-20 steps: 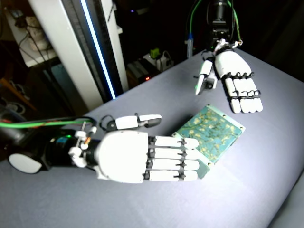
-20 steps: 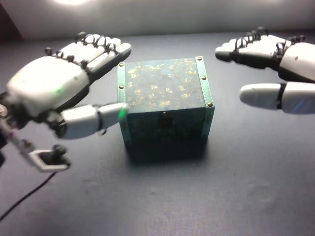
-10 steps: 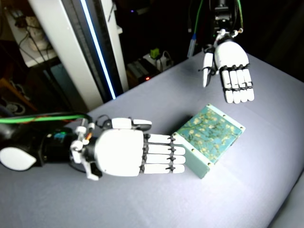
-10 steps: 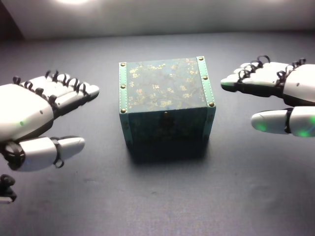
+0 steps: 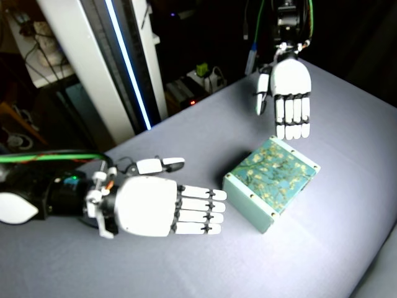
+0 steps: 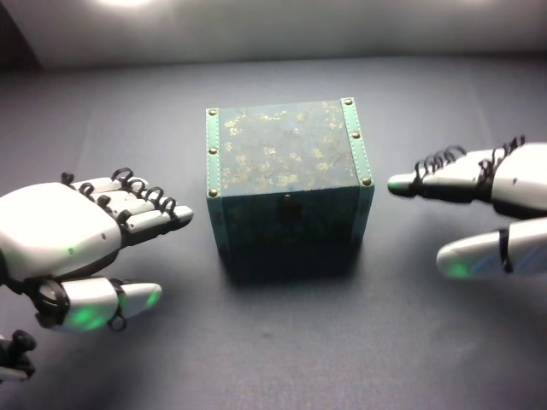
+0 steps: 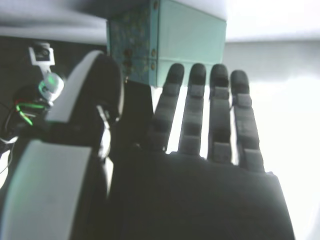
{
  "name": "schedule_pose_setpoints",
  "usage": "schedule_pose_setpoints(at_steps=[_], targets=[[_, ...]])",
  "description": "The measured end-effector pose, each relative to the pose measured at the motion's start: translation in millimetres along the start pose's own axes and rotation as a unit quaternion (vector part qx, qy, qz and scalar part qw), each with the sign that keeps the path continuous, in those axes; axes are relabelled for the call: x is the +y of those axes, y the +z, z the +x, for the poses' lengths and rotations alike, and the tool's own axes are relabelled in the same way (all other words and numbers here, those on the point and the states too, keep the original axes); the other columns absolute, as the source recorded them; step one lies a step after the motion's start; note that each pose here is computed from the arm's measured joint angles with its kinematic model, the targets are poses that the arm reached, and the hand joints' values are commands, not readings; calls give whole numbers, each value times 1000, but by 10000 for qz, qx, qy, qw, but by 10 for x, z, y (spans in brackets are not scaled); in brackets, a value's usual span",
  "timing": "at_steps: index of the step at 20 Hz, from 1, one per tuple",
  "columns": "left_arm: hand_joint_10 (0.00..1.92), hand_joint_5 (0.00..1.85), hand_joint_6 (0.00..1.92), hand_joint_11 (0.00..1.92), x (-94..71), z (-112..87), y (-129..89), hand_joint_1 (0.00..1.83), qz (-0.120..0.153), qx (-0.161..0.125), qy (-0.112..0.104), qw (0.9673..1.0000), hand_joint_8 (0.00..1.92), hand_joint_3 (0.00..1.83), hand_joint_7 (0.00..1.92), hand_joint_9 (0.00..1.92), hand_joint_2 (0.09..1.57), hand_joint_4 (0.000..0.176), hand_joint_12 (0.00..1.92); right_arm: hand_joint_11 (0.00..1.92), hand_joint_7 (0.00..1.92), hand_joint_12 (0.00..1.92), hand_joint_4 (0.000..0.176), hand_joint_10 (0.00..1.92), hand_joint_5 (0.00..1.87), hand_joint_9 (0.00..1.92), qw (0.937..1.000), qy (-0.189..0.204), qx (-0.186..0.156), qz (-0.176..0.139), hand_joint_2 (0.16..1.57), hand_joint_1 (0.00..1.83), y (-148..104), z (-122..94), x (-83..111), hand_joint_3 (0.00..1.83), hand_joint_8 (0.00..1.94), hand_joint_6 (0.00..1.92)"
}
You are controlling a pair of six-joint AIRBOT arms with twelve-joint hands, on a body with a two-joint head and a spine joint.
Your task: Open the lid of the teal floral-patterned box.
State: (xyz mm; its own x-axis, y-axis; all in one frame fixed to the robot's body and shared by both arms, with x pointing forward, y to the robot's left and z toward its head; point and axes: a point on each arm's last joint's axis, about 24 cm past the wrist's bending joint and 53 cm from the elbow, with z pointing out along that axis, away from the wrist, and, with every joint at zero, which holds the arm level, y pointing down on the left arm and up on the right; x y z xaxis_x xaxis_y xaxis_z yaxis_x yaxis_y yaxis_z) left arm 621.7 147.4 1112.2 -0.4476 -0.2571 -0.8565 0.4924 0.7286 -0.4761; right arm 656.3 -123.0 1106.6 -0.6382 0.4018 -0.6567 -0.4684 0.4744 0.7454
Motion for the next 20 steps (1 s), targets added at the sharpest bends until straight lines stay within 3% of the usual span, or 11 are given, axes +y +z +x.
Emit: schedule_pose_setpoints(at_steps=[2, 3, 4, 5, 6, 7, 9, 11, 14, 18, 20], targets=[[0, 65, 0, 98, -47, 28, 96, 176, 79, 33, 37, 10000, 0, 0, 96, 119, 1448, 0, 37, 149, 127, 287, 11, 14, 23, 193, 9999, -36, 127, 33, 1303, 0, 36, 92, -23, 0, 7, 2], [0, 32, 0, 82, -79, 44, 140, 177, 121, 35, 13, 9999, 0, 5, 80, 100, 1461, 0, 30, 90, 169, 602, 45, 4, 34, 253, 9999, -27, 123, 30, 1345, 0, 48, 94, -31, 0, 2, 0], [12, 6, 0, 113, -90, 59, 169, 180, 140, 54, 24, 9999, 0, 9, 75, 128, 1474, 0, 44, 46, 178, 841, 43, 2, 60, 283, 9999, -22, 108, 48, 1376, 0, 51, 83, -46, 0, 1, 0], [2, 0, 0, 99, -86, 62, 195, 182, 136, 53, 13, 9999, 0, 10, 59, 102, 1480, 0, 39, 8, 160, 884, 29, 0, 64, 267, 9999, -28, 106, 55, 1393, 0, 54, 80, -56, 3, 0, 0], [14, 0, 0, 140, -77, 62, 211, 133, 121, 64, 18, 9999, 0, 9, 34, 153, 1486, 0, 61, 1, 163, 788, 7, 1, 86, 247, 9999, -28, 112, 63, 1380, 0, 59, 87, -61, 0, 2, 6], [10, 0, 0, 132, -76, 57, 217, 71, 117, 53, 0, 9999, 1, 10, 9, 164, 1497, 0, 63, 3, 170, 767, 5, 4, 91, 249, 9999, -26, 117, 61, 1364, 0, 62, 93, -60, 0, 4, 7], [0, 0, 0, 97, -83, 34, 220, 2, 126, 15, -21, 9999, 0, 0, 0, 58, 1473, 0, 53, 55, 165, 657, 20, 9, 81, 229, 9999, -25, 113, 26, 1353, 0, 110, 96, -27, 1, 3, 0], [11, 0, 0, 133, -75, 17, 220, 0, 111, -21, -72, 9999, 0, 0, 0, 78, 1464, 0, 69, 7, 112, 575, 0, 2, 75, 172, 10000, -36, 92, 2, 1322, 0, 131, 76, -6, 0, 1, 1], [14, 18, 7, 229, -51, -42, 225, 0, 91, -104, -87, 9999, 8, 0, 90, 198, 1473, 0, 130, 7, 66, 385, 0, 1, 50, 121, 9999, -42, 77, -77, 1293, 0, 186, 73, 50, 0, 0, 1], [0, 65, 0, 187, -55, -68, 224, 0, 101, -158, -116, 9998, 0, 0, 118, 204, 1455, 0, 153, 108, 113, 388, 0, 10, 78, 191, 9999, -30, 49, -129, 1388, 0, 193, 58, 82, 9, 6, 5], [1, 33, 0, 182, -64, -85, 223, 0, 122, -195, -135, 9996, 0, 0, 93, 196, 1453, 0, 156, 16, 114, 343, 0, 3, 110, 128, 9999, 31, -12, -140, 1360, 0, 193, 29, 87, 0, 4, 14]])
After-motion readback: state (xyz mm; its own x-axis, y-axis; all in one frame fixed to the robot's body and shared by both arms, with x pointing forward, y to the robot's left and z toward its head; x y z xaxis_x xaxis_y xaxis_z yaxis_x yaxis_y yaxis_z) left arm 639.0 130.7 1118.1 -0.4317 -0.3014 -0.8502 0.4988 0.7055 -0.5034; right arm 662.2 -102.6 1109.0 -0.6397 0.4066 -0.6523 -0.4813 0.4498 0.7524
